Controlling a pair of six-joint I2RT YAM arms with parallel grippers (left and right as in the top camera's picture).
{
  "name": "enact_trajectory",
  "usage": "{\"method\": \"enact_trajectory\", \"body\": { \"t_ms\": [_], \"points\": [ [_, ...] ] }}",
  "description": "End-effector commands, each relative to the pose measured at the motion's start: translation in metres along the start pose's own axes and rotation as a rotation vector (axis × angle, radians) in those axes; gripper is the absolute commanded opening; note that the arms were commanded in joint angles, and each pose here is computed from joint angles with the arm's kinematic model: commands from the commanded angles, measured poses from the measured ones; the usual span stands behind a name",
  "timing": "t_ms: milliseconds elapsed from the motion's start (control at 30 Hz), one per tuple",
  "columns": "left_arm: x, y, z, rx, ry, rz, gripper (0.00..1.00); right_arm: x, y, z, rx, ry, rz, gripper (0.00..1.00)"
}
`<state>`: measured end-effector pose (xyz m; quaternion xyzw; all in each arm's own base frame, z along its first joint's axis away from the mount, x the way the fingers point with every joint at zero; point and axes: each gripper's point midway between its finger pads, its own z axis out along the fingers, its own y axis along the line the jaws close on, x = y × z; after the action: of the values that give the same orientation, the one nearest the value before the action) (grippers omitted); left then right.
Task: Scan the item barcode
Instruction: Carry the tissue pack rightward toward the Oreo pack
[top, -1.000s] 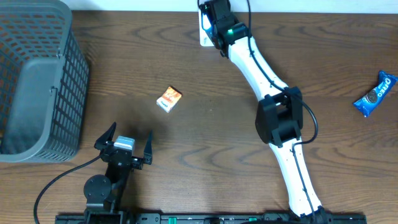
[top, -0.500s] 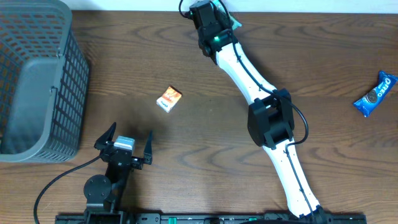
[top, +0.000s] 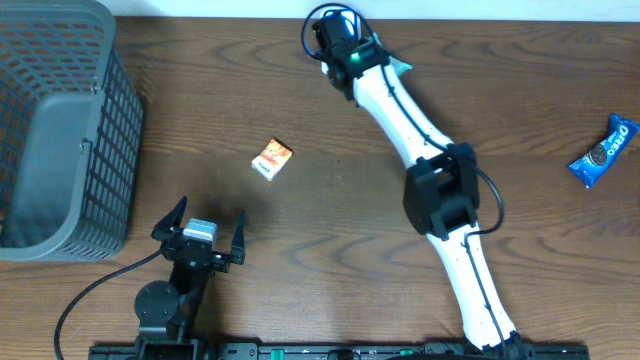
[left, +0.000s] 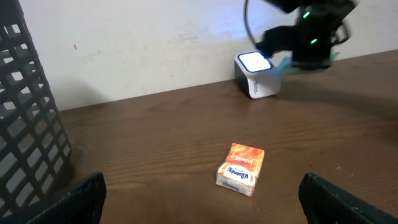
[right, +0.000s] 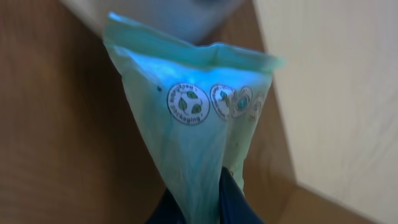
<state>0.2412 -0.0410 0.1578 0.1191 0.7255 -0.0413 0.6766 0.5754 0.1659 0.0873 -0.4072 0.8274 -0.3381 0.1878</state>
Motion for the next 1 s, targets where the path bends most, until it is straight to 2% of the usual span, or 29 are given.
{"method": "enact_trajectory", "body": {
  "t_ms": [0, 100, 367, 567, 733, 900, 933, 967],
  "points": [
    [0.014, -0.006, 0.001, 0.029, 0.044, -0.014, 0.98, 0.034, -0.066, -0.041, 0.035, 0.007, 0.190, 0.01],
    [0.014, -0.006, 0.001, 0.029, 0.044, -0.014, 0.98, 0.081, -0.077, -0.041, -0.006, 0.123, 0.294, 0.01],
    [0.014, -0.006, 0.001, 0.029, 0.044, -0.014, 0.98, 0.218, -0.093, 0.004, -0.026, 0.484, 0.872, 0.01],
    [0.014, -0.006, 0.001, 0.029, 0.044, -0.014, 0.98, 0.273, -0.070, 0.057, -0.293, 0.567, 1.243, 0.01],
    [0.014, -0.006, 0.001, 0.029, 0.044, -0.014, 0.98, 0.323, -0.053, 0.094, -0.358, 0.634, 1.410, 0.01],
    [0.014, -0.006, 0.001, 0.029, 0.044, -0.014, 0.98, 0.389, -0.045, 0.110, -0.239, 0.765, 1.426, 0.05],
    [0.014, -0.006, 0.001, 0.029, 0.044, -0.014, 0.98, 0.403, -0.048, 0.111, -0.211, 0.789, 1.429, 0.24],
    [0.014, -0.006, 0.001, 0.029, 0.044, -0.014, 0.98, 0.413, -0.050, 0.110, -0.193, 0.806, 1.433, 0.54]
  ]
}}
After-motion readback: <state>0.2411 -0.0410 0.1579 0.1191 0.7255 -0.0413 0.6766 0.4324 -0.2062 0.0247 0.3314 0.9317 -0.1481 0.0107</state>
